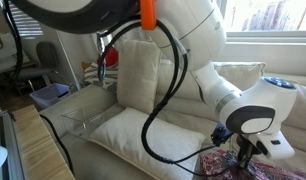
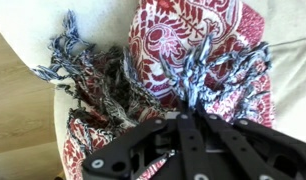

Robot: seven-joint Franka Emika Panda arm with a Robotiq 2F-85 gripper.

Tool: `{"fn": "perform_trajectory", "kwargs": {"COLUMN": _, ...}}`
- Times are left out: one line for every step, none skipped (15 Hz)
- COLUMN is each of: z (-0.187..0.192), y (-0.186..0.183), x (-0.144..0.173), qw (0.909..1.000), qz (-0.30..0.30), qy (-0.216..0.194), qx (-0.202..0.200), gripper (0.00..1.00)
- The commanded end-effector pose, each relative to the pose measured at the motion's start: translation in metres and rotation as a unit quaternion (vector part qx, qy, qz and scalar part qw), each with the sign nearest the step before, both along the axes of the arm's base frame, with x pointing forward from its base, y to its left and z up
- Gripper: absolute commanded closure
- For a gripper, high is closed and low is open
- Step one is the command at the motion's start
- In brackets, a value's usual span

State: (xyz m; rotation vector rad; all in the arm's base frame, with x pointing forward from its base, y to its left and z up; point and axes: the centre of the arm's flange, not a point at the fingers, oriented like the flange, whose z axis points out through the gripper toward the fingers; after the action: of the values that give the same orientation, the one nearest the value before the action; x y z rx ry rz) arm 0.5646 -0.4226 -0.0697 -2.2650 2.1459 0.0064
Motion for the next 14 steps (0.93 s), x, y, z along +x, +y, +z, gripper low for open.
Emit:
{"fn": "perform_trajectory", "kwargs": {"z": 0.055, "y": 0.034, "x": -0.009, "qw": 0.9966, "qz": 0.045, "qy": -0.025, "qx": 0.064, "gripper": 0.98}}
{"fn": "perform_trajectory", "kwargs": {"z": 0.065, "y": 0.042, "x": -0.009, "qw": 0.9951, "qz": 0.059, "qy": -0.031, "qx": 0.073, "gripper": 0.98}}
{"fn": "perform_trajectory", "kwargs": {"z": 0.077, "y": 0.05, "x": -0.009, "qw": 0.9935, "qz": 0.071, "qy": -0.039, "qx": 0.08, "gripper": 0.98}}
{"fn": "perform_trajectory", "kwargs": {"z": 0.087, "y": 0.056, "x": -0.01, "qw": 0.992, "qz": 0.08, "qy": -0.045, "qx": 0.086, "gripper": 0.98}}
{"fn": "perform_trajectory", "kwargs": {"z": 0.1, "y": 0.061, "x": -0.011, "qw": 0.9907, "qz": 0.089, "qy": -0.054, "qx": 0.088, "gripper": 0.98}}
{"fn": "perform_trajectory", "kwargs": {"z": 0.107, "y": 0.065, "x": -0.012, "qw": 0.989, "qz": 0.105, "qy": -0.065, "qx": 0.082, "gripper": 0.98}}
{"fn": "perform_trajectory", "kwargs": {"z": 0.111, "y": 0.067, "x": -0.009, "qw": 0.9885, "qz": 0.109, "qy": -0.074, "qx": 0.074, "gripper": 0.98}}
{"fn": "perform_trajectory", "kwargs": {"z": 0.084, "y": 0.043, "x": 0.021, "qw": 0.9922, "qz": 0.096, "qy": -0.056, "qx": 0.057, "gripper": 0.93}}
{"fn": "perform_trajectory", "kwargs": {"z": 0.092, "y": 0.046, "x": 0.019, "qw": 0.9914, "qz": 0.101, "qy": -0.061, "qx": 0.056, "gripper": 0.93}}
{"fn": "perform_trajectory", "kwargs": {"z": 0.097, "y": 0.049, "x": 0.016, "qw": 0.9909, "qz": 0.105, "qy": -0.063, "qx": 0.056, "gripper": 0.93}}
{"fn": "perform_trajectory", "kwargs": {"z": 0.1, "y": 0.05, "x": 0.014, "qw": 0.9908, "qz": 0.106, "qy": -0.062, "qx": 0.057, "gripper": 0.93}}
{"fn": "perform_trajectory", "kwargs": {"z": 0.1, "y": 0.051, "x": 0.012, "qw": 0.9907, "qz": 0.107, "qy": -0.062, "qx": 0.058, "gripper": 0.98}}
{"fn": "perform_trajectory", "kwargs": {"z": 0.108, "y": 0.054, "x": 0.012, "qw": 0.9885, "qz": 0.11, "qy": -0.069, "qx": 0.077, "gripper": 0.98}}
{"fn": "perform_trajectory", "kwargs": {"z": 0.122, "y": 0.056, "x": 0.012, "qw": 0.9869, "qz": 0.12, "qy": -0.077, "qx": 0.074, "gripper": 0.98}}
